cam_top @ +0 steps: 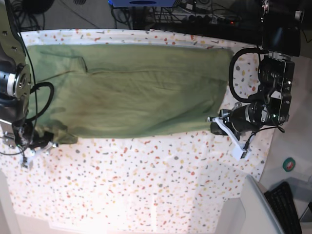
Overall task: Layout the t-shirt on the table in an organized manner, then fold the t-shirt properly
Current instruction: 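Fold the grasped edge further over the shirt with both grippers, then drag the folded shirt strip toward the robot with both grippers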
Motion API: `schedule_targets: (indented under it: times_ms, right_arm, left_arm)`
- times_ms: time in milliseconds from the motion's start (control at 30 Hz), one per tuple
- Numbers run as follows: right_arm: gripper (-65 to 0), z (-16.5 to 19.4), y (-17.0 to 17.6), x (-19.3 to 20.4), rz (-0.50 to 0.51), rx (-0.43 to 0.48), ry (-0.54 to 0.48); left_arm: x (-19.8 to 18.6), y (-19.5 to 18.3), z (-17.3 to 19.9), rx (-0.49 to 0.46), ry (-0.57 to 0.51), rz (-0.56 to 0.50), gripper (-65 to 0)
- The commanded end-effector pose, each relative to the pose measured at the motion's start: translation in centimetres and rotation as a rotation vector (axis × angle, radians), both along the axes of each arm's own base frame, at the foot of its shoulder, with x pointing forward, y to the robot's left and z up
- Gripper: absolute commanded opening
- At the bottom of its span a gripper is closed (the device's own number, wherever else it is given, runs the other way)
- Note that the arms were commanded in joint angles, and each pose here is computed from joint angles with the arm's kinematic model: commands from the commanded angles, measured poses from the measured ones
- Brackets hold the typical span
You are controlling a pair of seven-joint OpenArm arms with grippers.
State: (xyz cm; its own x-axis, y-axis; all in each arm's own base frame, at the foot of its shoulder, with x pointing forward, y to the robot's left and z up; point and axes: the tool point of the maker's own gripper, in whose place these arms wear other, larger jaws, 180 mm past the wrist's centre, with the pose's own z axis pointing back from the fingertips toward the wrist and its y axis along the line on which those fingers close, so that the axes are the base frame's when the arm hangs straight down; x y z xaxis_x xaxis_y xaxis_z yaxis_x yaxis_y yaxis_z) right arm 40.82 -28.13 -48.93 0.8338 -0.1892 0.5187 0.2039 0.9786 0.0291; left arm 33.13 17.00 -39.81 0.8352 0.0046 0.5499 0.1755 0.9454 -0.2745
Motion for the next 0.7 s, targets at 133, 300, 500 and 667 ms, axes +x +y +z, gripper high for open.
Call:
schedule_targets:
  times_ms: [133, 300, 500, 667]
  right_arm:
    - [-32.9, 1.8, -1.0, 2.0, -0.012, -0.026, -0.103]
    - [-40.8, 1.1, -1.0, 1.3, -0.012, -0.034, -0.121]
    - [-40.7, 0.4, 0.2, 1.0, -0.002, -0.017, -0.107]
    - [-43.4, -0.2, 0.9, 0.6, 0.001, -0.009, -0.101]
  left_arm:
    - [1.0, 0.3, 1.4, -0.001, -0.048, -0.001, -65.0]
    - [1.1, 0.3, 1.4, -0.002, -0.047, 0.001, -65.0]
    - [1.1, 0.4, 1.3, -0.002, -0.045, 0.002, -65.0]
    - [1.0, 0.4, 1.3, -0.002, -0.044, 0.002, -65.0]
